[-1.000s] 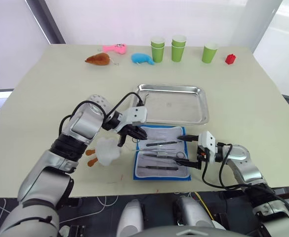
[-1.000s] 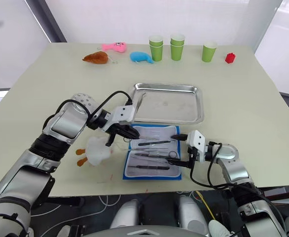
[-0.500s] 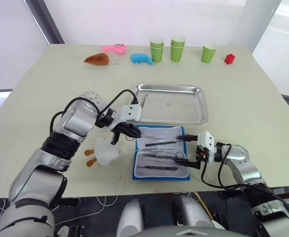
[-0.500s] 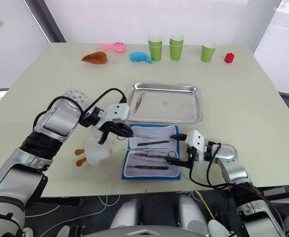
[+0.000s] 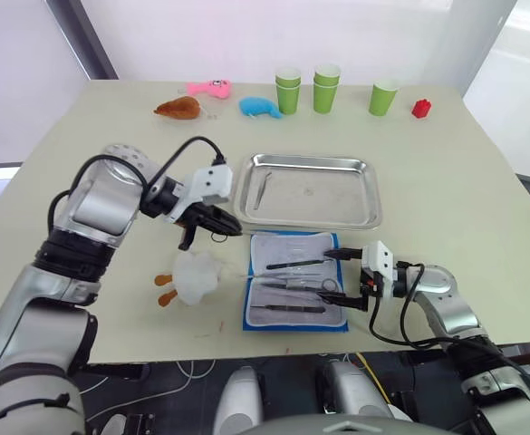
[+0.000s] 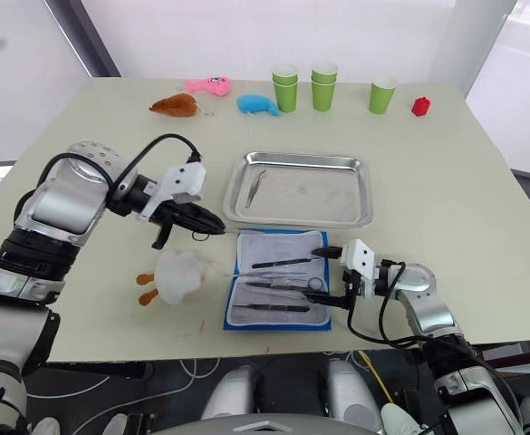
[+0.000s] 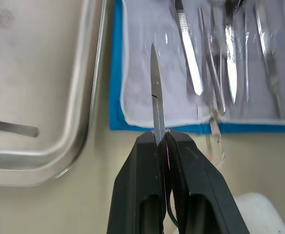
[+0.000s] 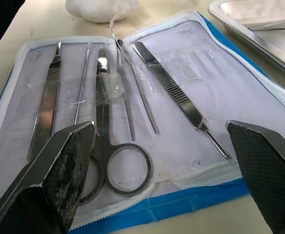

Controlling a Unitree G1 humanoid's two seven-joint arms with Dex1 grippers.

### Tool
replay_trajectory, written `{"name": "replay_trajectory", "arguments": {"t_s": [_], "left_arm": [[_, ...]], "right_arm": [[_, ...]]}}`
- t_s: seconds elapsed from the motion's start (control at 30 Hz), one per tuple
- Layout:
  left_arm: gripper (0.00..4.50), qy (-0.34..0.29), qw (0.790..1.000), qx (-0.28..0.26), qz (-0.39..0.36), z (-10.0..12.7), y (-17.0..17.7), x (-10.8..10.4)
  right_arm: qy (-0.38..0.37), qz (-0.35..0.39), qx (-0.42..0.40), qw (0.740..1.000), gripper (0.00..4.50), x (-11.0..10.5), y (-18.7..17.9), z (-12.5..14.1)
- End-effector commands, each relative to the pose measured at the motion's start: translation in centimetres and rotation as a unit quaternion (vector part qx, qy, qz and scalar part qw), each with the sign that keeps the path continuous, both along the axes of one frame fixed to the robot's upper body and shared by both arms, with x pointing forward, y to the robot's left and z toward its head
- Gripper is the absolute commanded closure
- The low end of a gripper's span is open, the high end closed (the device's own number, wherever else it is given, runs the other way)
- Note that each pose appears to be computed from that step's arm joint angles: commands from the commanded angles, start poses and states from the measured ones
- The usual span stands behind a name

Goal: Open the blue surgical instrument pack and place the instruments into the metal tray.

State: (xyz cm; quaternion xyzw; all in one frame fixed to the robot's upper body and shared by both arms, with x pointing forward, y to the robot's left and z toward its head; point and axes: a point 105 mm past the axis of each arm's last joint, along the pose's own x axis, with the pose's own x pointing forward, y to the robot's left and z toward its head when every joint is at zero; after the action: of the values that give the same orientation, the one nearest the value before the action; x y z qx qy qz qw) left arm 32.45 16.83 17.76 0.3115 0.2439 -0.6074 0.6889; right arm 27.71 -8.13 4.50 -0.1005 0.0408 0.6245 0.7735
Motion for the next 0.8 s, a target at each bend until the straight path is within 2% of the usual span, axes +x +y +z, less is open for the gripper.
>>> {"name": "replay_trajectory", "arguments": {"t_s": [0.03, 0.2, 0.33, 0.5, 0.6, 0.8], "left_arm": [[4.37, -0.020, 0.996, -0.080, 0.042, 1.9, -1.0, 1.1], [4.37, -0.041, 0.985, -0.132, 0.106, 1.6, -2.3, 2.7], [4.37, -0.074, 0.962, -0.188, 0.182, 1.5, -3.8, 4.5], [4.37, -0.105, 0.929, -0.233, 0.268, 2.0, -5.0, 6.2], [4.37, -0.154, 0.905, -0.216, 0.332, 1.7, -4.8, 7.5], [4.37, -0.158, 0.869, -0.240, 0.404, 0.5, -7.0, 8.2]], "right_arm": [[0.111, 0.035, -0.069, 0.991, 0.00, -2.9, 0.0, -5.6], [0.109, 0.046, -0.089, 0.989, 0.00, -2.9, -0.4, -5.9], [0.108, 0.049, -0.096, 0.988, 0.00, -2.7, -0.4, -5.9], [0.107, 0.051, -0.099, 0.988, 0.00, -2.6, -0.5, -5.9], [0.107, 0.051, -0.099, 0.988, 0.00, -2.6, -0.4, -5.9], [0.108, 0.053, -0.100, 0.988, 0.00, -2.8, -0.3, -6.1]]}}
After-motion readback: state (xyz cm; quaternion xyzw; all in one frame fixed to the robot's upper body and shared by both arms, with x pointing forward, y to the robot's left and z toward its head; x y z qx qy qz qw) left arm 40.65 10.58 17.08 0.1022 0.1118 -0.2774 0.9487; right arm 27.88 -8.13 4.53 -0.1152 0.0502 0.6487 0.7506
